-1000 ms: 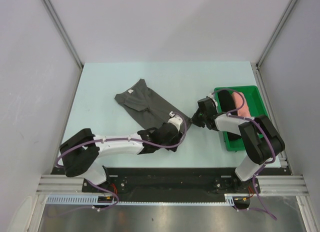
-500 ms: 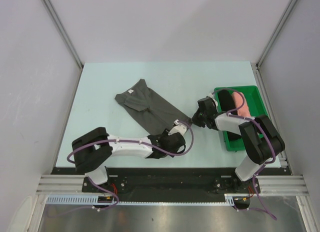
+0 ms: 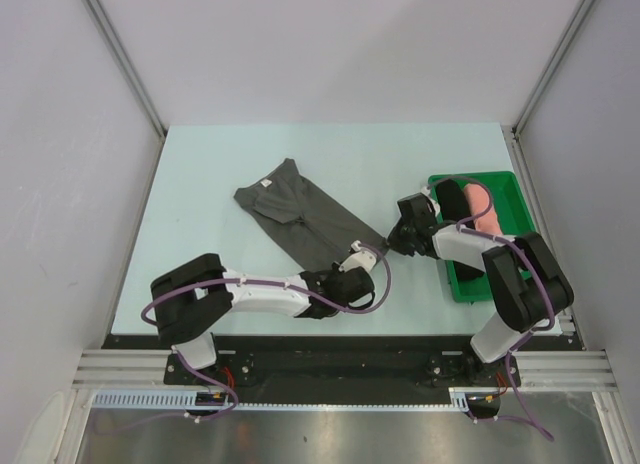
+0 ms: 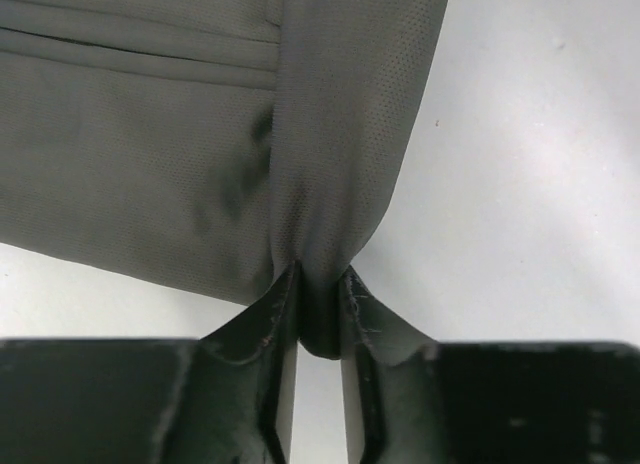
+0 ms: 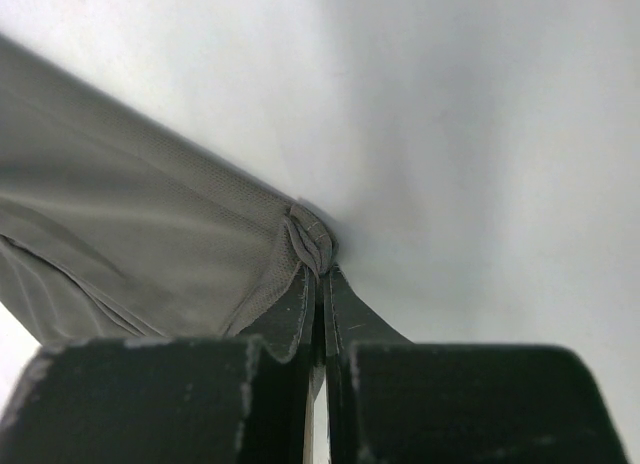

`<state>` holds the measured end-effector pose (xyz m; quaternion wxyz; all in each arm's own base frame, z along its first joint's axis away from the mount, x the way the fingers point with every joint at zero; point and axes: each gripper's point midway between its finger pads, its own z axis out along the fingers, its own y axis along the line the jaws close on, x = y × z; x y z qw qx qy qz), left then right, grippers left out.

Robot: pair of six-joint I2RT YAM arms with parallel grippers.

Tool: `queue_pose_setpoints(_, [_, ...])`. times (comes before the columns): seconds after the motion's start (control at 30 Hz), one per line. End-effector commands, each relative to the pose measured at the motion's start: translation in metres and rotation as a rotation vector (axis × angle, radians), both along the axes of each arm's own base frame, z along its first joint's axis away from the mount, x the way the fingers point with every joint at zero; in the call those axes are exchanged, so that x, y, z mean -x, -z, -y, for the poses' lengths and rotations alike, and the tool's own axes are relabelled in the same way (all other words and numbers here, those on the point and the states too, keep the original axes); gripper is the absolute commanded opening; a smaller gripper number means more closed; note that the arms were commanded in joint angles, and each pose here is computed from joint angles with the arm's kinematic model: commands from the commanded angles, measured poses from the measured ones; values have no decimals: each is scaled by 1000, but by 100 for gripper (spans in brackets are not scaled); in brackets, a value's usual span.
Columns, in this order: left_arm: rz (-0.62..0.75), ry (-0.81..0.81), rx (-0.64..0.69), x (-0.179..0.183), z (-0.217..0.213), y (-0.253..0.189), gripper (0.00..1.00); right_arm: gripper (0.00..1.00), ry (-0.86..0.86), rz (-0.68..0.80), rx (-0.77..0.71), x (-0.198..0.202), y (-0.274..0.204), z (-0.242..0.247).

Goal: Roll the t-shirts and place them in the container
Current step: Roll the T-shirt to the center of the board.

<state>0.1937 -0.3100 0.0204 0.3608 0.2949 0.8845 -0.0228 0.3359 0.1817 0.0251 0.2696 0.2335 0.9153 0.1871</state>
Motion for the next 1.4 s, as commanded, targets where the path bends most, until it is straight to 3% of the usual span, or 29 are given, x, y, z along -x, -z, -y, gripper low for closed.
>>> queue_pose_setpoints(0.0, [-2,59,119,4,22,-19,21,0,74,-9,72,0,-13,23])
queue_pose_setpoints(0.23, [-133,181,331,31,52,-36,11,0,211,-32,99,7,-31,48])
queue_pose_setpoints(0.63, [-415,250,606,66,65,-37,11,0,290,-138,189,23,-40,71])
queue_pose_setpoints(0.93, [-562,224,711,68,55,-32,17,0,363,-147,306,11,-49,77])
queue_pose_setpoints(1.37, [-606,171,688,60,41,-11,25,0,439,-322,530,8,-18,79])
